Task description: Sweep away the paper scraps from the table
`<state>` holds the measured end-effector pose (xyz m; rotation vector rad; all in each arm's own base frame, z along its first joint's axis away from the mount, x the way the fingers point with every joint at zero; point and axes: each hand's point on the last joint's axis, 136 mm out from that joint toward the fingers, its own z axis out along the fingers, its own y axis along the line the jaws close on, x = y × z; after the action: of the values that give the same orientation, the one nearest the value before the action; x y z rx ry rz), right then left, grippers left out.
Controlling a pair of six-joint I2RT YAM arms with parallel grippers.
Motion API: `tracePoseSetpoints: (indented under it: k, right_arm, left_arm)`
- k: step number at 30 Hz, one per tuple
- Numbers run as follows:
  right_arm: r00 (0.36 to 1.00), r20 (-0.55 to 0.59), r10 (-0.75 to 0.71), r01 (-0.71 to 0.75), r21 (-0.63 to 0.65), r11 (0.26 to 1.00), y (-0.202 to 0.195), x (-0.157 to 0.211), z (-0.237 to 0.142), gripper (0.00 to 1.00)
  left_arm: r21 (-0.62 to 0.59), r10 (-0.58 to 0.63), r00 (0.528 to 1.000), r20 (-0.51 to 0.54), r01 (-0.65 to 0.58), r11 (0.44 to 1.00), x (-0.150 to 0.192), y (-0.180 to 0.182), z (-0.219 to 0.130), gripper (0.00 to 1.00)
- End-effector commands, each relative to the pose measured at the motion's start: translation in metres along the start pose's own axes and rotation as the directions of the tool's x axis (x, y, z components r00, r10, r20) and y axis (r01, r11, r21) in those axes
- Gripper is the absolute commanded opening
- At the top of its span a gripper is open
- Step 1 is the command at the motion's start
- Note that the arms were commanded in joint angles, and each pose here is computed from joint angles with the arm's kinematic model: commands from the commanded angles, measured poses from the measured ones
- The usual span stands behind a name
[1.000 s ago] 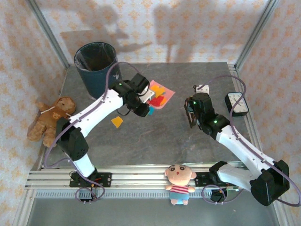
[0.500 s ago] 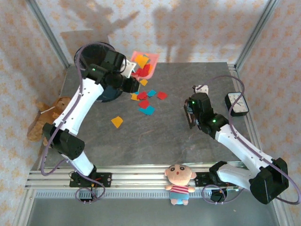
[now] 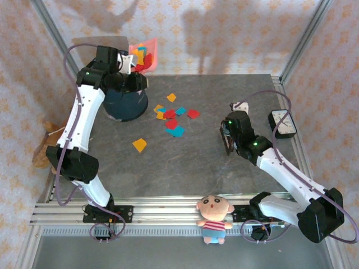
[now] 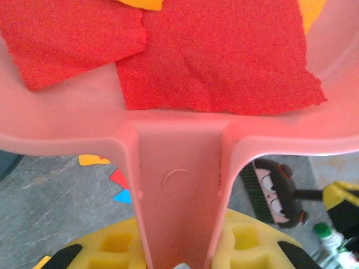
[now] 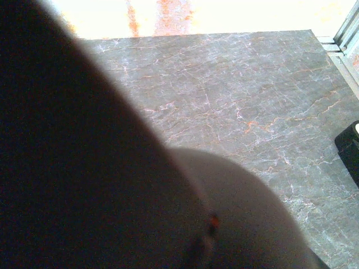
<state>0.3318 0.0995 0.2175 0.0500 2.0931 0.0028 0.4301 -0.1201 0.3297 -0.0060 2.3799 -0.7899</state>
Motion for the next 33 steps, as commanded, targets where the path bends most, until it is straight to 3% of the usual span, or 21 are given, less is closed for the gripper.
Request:
tracePoseSetpoints:
  k: [1, 8, 15, 33]
  right_arm:
    - [1.0, 0.004, 0.01, -0.01, 0.024, 1.0, -0.004, 0.001, -0.001, 0.0]
    - [1.0, -0.006, 0.01, -0.01, 0.025, 1.0, -0.003, 0.004, 0.002, 0.0]
    - [1.0, -0.013, 0.009, -0.009, 0.02, 1.0, -0.002, 0.005, 0.003, 0.0]
    - [0.999, -0.036, 0.009, -0.008, 0.016, 1.0, 0.001, 0.01, 0.007, 0.0]
  left_arm:
    - [0.11, -0.074, 0.996, 0.059, 0.067, 0.992, -0.022, -0.008, -0.004, 0.0]
    - [0.179, -0.179, 0.98, 0.089, 0.161, 0.971, -0.038, 0.003, -0.006, 0.0]
    - [0.33, -0.344, 0.932, 0.116, 0.29, 0.898, -0.062, 0.013, -0.008, 0.0]
    - [0.539, -0.54, 0.836, 0.095, 0.413, 0.734, -0.087, 0.023, -0.007, 0.0]
